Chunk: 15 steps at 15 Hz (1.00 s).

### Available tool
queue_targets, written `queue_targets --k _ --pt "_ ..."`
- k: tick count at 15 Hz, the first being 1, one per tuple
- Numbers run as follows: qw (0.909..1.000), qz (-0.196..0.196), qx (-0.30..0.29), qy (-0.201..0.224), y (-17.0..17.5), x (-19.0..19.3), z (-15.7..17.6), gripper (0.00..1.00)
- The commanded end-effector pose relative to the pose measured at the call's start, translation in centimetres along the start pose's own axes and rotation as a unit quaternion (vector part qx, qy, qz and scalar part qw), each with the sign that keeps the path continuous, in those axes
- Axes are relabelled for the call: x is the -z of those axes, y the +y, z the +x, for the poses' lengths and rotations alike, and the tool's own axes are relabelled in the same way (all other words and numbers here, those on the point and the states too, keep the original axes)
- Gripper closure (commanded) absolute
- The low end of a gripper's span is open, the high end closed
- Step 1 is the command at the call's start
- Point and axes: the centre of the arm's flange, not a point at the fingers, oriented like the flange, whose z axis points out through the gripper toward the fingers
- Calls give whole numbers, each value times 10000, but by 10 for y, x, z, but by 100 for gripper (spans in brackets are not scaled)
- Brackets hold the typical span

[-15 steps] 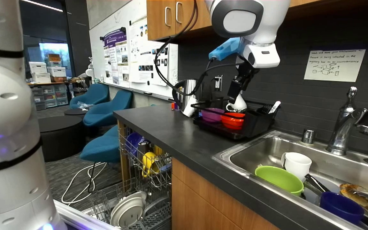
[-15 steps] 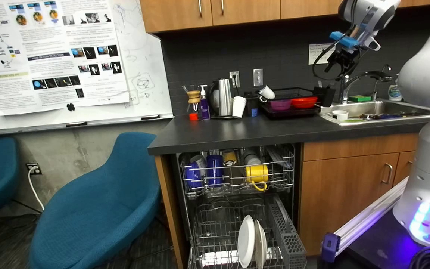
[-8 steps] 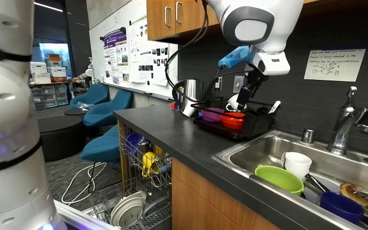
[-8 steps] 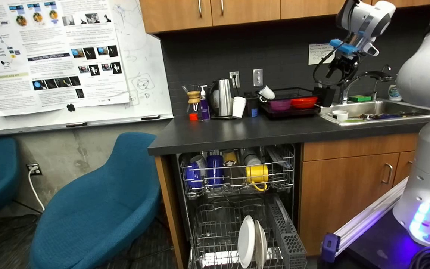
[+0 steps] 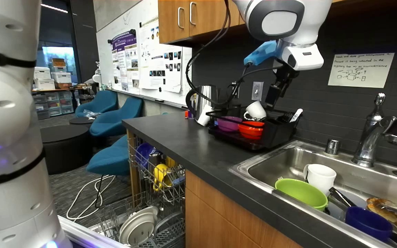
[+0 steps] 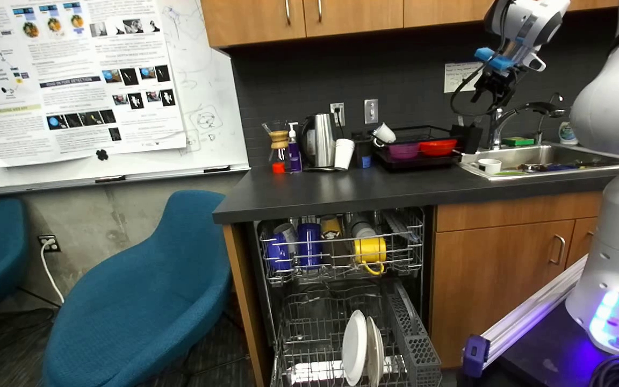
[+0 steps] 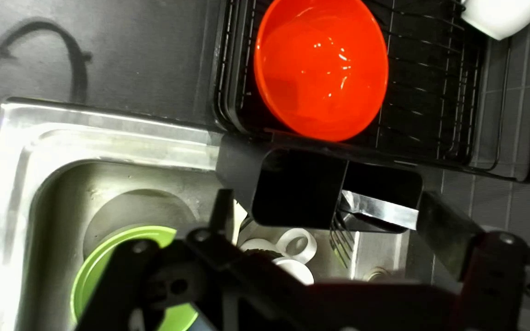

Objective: Put the fork on the counter

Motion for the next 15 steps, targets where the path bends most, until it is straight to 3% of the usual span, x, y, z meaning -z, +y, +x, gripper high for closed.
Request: queue_targets --k 1,15 --pt "9999 11 -98 92 -12 -5 9 0" --pt "9987 -222 -365 292 -16 -29 38 0"
